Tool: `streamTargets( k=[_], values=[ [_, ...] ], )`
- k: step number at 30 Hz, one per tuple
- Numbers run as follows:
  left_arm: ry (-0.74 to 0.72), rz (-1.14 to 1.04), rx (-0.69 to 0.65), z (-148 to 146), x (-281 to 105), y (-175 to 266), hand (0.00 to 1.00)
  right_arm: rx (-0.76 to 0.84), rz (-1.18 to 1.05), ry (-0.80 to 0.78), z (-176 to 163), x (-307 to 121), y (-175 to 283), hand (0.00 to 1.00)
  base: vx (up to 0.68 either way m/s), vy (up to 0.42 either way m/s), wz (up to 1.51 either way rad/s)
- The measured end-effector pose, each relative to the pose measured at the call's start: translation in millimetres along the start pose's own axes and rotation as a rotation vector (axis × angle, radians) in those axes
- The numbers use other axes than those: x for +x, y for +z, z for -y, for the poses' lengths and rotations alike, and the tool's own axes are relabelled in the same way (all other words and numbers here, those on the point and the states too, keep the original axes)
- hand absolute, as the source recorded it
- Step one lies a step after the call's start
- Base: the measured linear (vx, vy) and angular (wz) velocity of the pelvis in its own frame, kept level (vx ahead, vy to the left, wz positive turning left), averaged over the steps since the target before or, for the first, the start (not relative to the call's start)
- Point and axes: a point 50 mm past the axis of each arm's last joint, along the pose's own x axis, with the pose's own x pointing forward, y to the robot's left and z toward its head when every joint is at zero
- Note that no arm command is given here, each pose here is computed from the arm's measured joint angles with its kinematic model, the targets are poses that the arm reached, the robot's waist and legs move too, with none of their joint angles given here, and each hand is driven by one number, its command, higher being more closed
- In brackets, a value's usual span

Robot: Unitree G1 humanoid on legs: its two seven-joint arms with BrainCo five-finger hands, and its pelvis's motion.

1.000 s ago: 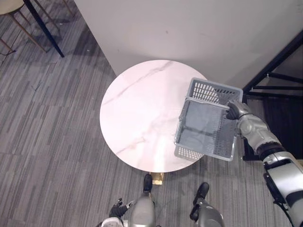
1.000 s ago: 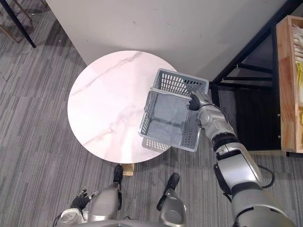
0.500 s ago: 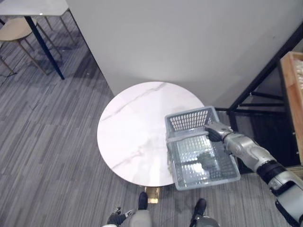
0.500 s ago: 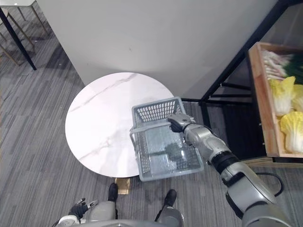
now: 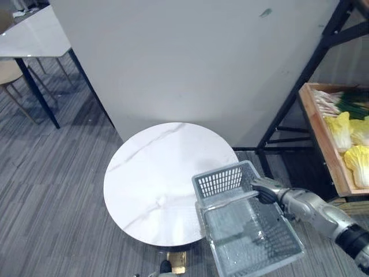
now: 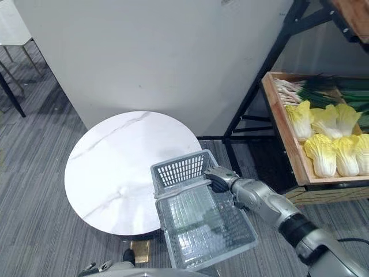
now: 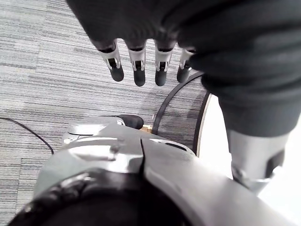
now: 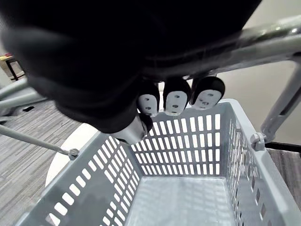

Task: Pick vegetable in the basket

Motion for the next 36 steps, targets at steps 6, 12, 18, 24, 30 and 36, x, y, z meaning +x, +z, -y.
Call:
streamTargets(
  k=[6, 12, 18, 24, 30, 36],
  values=[
    [0.004, 0.004, -0.015, -0.2, -0.1, 0.3, 0.0, 0.103, -0.102, 0.0, -23.9, -23.8, -15.8, 1.0, -0.01, 0.023, -0.09],
    [-0.014, 0.057, 0.081, -1.2, 4.2, 20.8, 0.0, 0.126, -0.192, -0.108, -11.2, -36.7, -28.4, 1.0, -0.12, 0.179, -0.66],
    [-0.022, 0.079, 0.174, -1.0, 6.9, 32.3, 0.0, 0.109, -0.168, -0.122, -6.8, -28.4, -20.3, 1.0, -0.15, 0.282, -1.34],
    [-0.026, 0.089, 0.181, 0.1, 8.0, 37.5, 0.0, 0.08, -0.079, -0.245, 27.1, -3.5, -2.9, 1.0, -0.14, 0.134, -1.63],
    [-0.034, 0.102, 0.134, 8.9, 9.8, 45.5, 0.0, 0.108, -0.069, -0.225, 15.5, -1.4, 2.5, 1.0, -0.13, -0.182, -1.15],
    [-0.05, 0.075, 0.121, 16.2, 7.2, 31.8, 0.0, 0.209, -0.146, -0.105, -38.2, -22.9, -1.5, 1.0, -0.14, -0.265, -0.48]
  ],
)
